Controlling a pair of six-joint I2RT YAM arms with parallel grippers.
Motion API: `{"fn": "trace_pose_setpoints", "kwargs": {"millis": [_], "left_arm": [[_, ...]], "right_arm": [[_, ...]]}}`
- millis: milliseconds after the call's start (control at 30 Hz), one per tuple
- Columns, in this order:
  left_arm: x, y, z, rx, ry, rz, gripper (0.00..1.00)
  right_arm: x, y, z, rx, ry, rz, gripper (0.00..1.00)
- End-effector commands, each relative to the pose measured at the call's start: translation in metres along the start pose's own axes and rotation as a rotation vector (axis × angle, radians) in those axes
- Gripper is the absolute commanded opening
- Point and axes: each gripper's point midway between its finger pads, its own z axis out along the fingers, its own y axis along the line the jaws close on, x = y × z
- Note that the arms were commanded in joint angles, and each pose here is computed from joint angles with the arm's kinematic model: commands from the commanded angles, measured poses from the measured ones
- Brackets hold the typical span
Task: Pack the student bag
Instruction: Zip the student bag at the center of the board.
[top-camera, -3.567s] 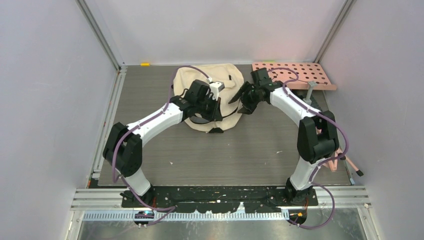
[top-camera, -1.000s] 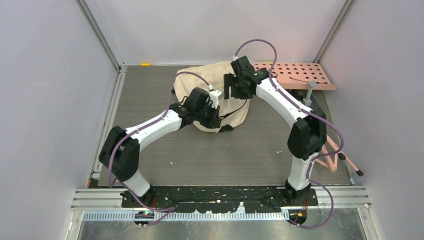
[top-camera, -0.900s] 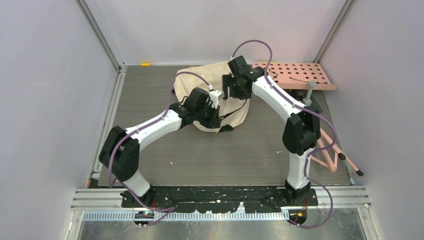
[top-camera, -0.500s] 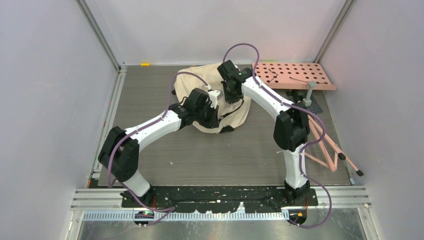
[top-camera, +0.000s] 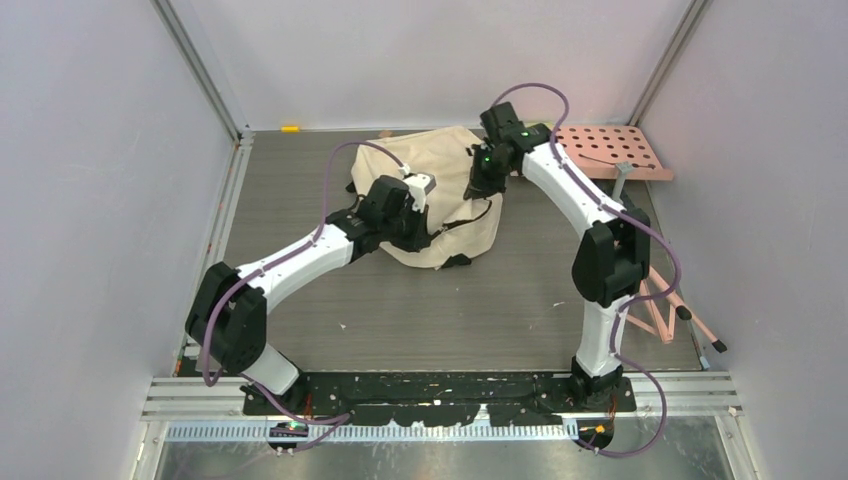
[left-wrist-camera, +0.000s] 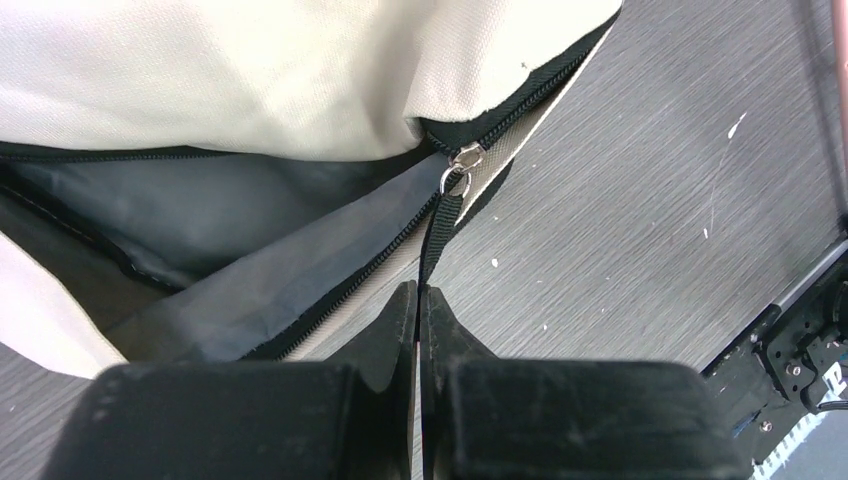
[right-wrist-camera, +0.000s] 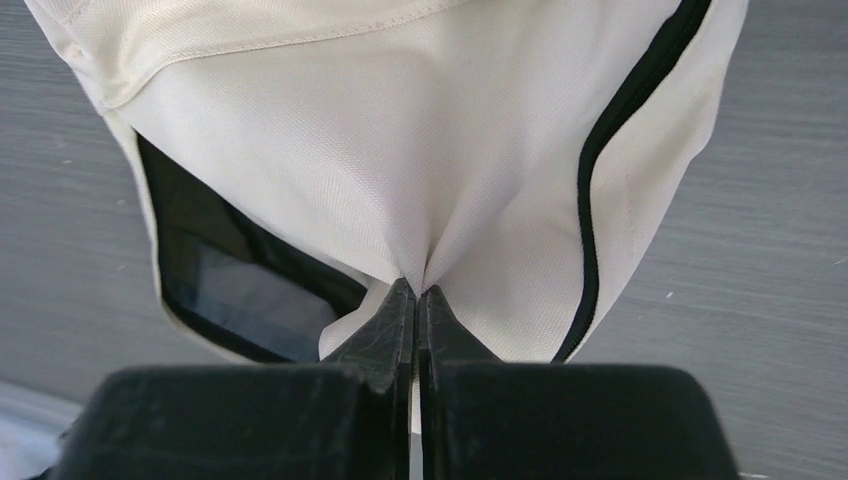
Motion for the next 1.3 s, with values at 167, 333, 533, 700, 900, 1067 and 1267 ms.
{"fn": "trace_pose_setpoints", "kwargs": {"millis": [167,333,533,700,900,1067,1267], "left_arm": [[0.010,-0.003,-0.009,0.024,0.033,-0.018,0.00],[0.000,-0.012,-0.010,0.064,0.016,-0.023,0.00],[-0.002,-0.018,-0.014,0.091,0.030,-0.023,0.00],[-0.002,-0.021,-0.019,0.099,0.040,-0.023,0.00],[-0.003,-0.024,-0.024,0.107,0.055,-0.007,0.00],[0.001,-0.025,-0.025,0.122,0.070,-0.002,0.00],[0.006,-0.012,-0.028,0.055,0.065,0.016,0.00]], "right_arm": [[-0.033,-0.004,-0.066,-0.172,-0.159,0.122,0.64],[-0.021,-0.052,-0.080,0.067,-0.225,0.155,0.77],[0.019,-0.059,-0.065,0.066,-0.156,0.291,0.78],[0.036,-0.053,-0.050,0.029,-0.105,0.391,0.79],[0.048,-0.030,-0.022,-0.047,-0.042,0.466,0.78],[0.045,-0.012,-0.005,-0.092,-0.057,0.468,0.72],[0.040,-0.029,-0.003,0.004,-0.094,0.438,0.06]]}}
